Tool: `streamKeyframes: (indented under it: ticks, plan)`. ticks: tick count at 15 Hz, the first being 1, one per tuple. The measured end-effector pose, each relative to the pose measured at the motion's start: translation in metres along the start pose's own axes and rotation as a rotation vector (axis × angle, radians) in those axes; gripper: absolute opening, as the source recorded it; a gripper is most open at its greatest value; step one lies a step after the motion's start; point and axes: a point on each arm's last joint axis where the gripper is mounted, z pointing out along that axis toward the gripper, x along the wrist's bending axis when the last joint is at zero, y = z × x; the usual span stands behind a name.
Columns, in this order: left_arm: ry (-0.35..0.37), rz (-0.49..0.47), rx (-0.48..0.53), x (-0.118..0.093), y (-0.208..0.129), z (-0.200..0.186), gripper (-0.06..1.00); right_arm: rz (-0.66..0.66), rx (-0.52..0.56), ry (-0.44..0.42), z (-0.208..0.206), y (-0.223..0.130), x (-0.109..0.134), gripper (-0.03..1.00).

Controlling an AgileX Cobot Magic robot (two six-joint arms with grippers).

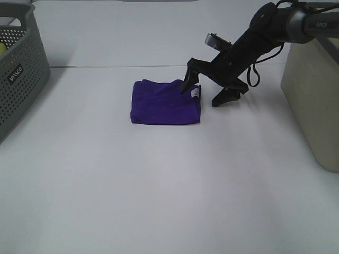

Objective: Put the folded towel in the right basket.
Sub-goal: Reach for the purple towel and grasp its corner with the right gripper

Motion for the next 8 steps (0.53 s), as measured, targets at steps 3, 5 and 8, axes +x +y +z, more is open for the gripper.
streamKeyframes:
  ticks: [3, 5, 8]
  plan:
    - [0.0, 0.0, 0.0, 0.0, 0.0, 0.0, 0.99, -0.006, 0.005, -0.01, 0.007, -0.003, 0.009, 0.9]
    - [0.0, 0.0, 0.0, 0.0, 0.0, 0.0, 0.99, -0.005, 0.018, 0.001, 0.026, -0.01, 0.028, 0.84]
    - [0.0, 0.0, 0.0, 0.0, 0.0, 0.0, 0.99, -0.008, 0.044, 0.049, 0.059, -0.028, 0.07, 0.63]
